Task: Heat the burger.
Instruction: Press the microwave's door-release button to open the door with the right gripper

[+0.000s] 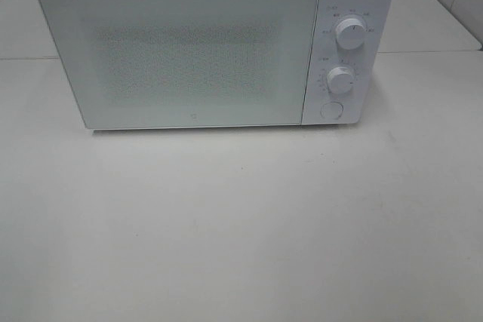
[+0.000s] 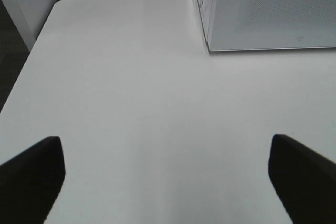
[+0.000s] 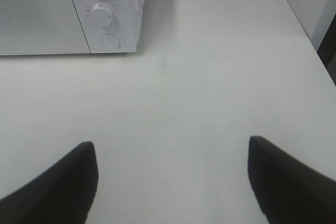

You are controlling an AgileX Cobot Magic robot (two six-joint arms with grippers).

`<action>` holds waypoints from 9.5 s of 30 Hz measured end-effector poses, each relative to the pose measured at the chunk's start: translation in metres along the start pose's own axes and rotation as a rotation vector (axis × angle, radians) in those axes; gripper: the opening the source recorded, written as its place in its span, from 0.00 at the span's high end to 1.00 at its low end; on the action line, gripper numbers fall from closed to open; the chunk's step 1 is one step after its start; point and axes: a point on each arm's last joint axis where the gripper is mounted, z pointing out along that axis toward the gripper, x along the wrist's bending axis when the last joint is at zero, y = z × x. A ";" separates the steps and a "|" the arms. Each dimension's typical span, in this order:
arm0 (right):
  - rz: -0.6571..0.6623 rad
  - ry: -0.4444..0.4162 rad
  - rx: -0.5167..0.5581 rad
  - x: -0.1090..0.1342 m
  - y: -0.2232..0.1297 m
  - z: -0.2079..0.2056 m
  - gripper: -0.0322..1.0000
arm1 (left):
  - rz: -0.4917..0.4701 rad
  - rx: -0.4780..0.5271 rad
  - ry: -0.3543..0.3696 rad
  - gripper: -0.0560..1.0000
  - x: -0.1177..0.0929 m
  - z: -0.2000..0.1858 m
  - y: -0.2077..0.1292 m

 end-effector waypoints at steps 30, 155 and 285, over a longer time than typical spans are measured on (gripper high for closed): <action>0.002 0.012 -0.062 0.001 0.003 0.005 0.23 | 0.000 0.000 0.000 0.02 0.000 0.000 0.000; 1.377 0.182 0.095 0.059 -0.022 0.291 0.97 | 0.000 0.000 0.000 0.02 0.000 0.000 0.000; 1.531 0.082 -0.086 0.119 -0.063 0.407 0.96 | 0.000 0.000 0.000 0.02 0.000 0.000 0.000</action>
